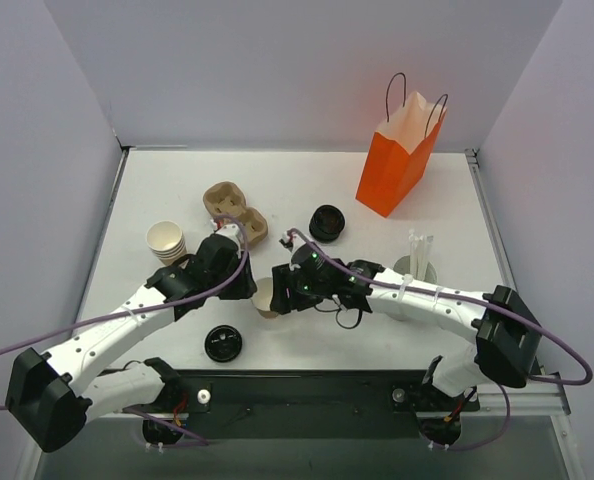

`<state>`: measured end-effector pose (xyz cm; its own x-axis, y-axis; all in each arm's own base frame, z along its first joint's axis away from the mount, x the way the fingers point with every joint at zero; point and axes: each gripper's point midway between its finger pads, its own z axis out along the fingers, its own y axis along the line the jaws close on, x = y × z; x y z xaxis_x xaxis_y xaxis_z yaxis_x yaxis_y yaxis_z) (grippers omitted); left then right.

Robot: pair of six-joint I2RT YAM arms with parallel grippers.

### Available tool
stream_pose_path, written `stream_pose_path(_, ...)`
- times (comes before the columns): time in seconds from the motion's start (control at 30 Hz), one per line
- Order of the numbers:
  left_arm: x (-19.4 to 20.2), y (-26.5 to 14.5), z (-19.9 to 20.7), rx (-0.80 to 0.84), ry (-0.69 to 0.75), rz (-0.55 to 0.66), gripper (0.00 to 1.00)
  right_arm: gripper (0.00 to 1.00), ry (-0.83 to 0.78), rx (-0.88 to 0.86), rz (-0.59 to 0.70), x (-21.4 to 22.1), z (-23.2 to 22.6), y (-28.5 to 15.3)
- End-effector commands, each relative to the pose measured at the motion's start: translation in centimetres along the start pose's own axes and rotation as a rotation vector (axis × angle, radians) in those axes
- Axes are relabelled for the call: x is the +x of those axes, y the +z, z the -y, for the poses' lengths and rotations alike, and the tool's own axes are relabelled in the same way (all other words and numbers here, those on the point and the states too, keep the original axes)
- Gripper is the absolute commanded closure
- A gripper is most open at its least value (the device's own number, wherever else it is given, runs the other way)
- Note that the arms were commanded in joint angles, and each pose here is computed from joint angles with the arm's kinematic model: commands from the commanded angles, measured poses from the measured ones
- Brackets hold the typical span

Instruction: Pack the takeout coffee

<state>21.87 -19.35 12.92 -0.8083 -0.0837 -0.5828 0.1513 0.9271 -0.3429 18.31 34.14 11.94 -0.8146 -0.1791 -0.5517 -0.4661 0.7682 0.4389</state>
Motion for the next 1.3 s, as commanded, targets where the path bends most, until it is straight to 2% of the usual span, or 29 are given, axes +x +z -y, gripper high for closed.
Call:
stream_pose_path(0.0,-1.8,-1.2,-2.3,-0.089,-0.069,0.063,0.56,0.52,-0.129,-0.049,0.095,-0.5,-3.9,-0.7)
stream_pose_path(0.1,-2.2,-1.6,-5.3,-0.164,-0.146,0.047,0.56,0.53,-0.145,-0.008,0.072,0.6,-4.7,0.4)
stream_pose_path(0.2,-2.1,-2.5,-7.7,-0.228,-0.216,0.041,0.56,0.54,-0.155,0.104,0.086,1.4,-5.7,1.9)
stream_pose_path(0.3,-2.0,-3.4,-11.6,-0.334,-0.318,0.062,0.51,0.53,-0.287,0.098,0.083,2.7,-8.2,3.9)
stream_pose_path(0.33,-2.2,-3.9,-13.5,-0.376,-0.384,0.078,0.51,0.53,-0.339,0.024,0.081,3.2,-10.7,4.3)
stream_pose_path(0.37,-2.3,-4.2,-14.2,-0.388,-0.411,0.089,0.50,0.53,-0.462,-0.013,0.069,3.6,-11.4,4.8)
stream_pose_path(0.47,-3.3,-5.4,-15.9,-0.405,-0.519,0.160,0.48,0.50,-0.673,-0.142,0.023,5.8,-13.9,6.8)
stream_pose_path(0.53,-3.6,-5.8,-15.9,-0.364,-0.556,0.189,0.48,0.49,-0.742,-0.202,-0.002,7.0,-14.4,7.9)
stream_pose_path(0.57,-3.8,-6.4,-17.3,-0.383,-0.605,0.217,0.47,0.49,-0.770,-0.225,-0.021,7.7,-14.3,8.5)
stream_pose_path(0.77,-3.7,-6.2,-17.8,-0.332,-0.649,0.221,0.47,0.50,-0.920,-0.319,-0.005,9.0,-14.6,10.0)
stream_pose_path(1.0,-3.7,-5.6,-17.9,-0.321,-0.645,0.204,0.47,0.55,-0.967,-0.311,-0.060,10.9,-13.3,11.2)
stream_pose_path(1.27,-3.8,-5.5,-17.8,-0.312,-0.633,0.203,0.47,0.59,-1.008,-0.218,-0.073,11.6,-11.5,12.5)
